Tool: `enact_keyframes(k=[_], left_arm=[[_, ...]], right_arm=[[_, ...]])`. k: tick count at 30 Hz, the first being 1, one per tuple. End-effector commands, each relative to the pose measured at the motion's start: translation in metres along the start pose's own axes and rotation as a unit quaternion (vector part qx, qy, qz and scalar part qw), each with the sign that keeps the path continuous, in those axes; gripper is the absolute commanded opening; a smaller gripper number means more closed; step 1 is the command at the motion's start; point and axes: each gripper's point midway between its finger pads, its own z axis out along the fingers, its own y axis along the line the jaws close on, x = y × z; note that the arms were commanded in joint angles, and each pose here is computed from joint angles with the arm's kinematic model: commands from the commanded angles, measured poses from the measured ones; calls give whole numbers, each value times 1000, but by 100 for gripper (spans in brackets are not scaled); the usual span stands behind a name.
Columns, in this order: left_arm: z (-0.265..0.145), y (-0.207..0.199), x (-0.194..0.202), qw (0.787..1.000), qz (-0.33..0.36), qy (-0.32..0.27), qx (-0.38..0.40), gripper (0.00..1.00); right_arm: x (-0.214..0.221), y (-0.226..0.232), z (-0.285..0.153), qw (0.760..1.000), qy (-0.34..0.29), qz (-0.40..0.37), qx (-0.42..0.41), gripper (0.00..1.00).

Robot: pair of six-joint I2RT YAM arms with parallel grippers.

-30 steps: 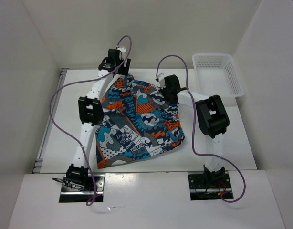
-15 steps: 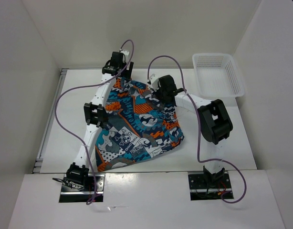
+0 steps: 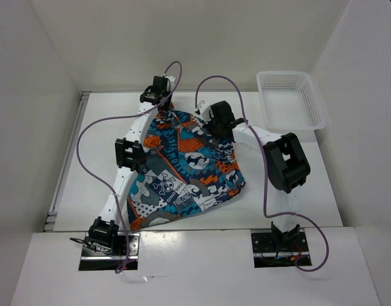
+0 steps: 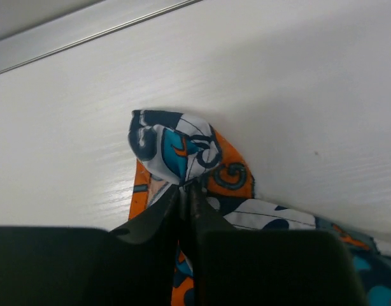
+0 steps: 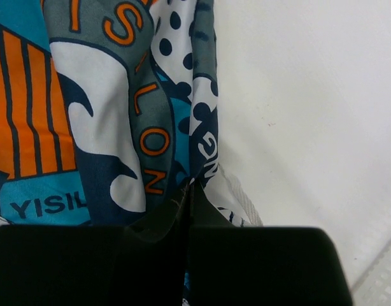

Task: Fold and stack the shorts
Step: Fold the shorts

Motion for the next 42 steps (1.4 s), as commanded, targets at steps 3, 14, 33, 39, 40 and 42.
enact_keyframes(k=[3,14,33,39,40,42], left_arm=[[1,7,3,1000,4,0,-30,2],[-133,46,-117,994,-18,-106,-35,0],[-324,-6,54,991,33,125,31,0],[-356,-14,113,984,52,168,39,1],[-359,-14,134,979,54,192,40,1],[-371,-20,147,977,57,199,55,8]], right_arm=[[-26,-8,-27,999,-34,-6,14,0],[-64,-53,-60,990,-83,-35,112,0],[-28,20,-137,985,-69,-155,-38,0],[-2,51,-149,970,-46,-220,-94,0],[-3,58,-153,966,-47,-232,-101,0],[18,71,-152,960,-21,-249,-129,0]])
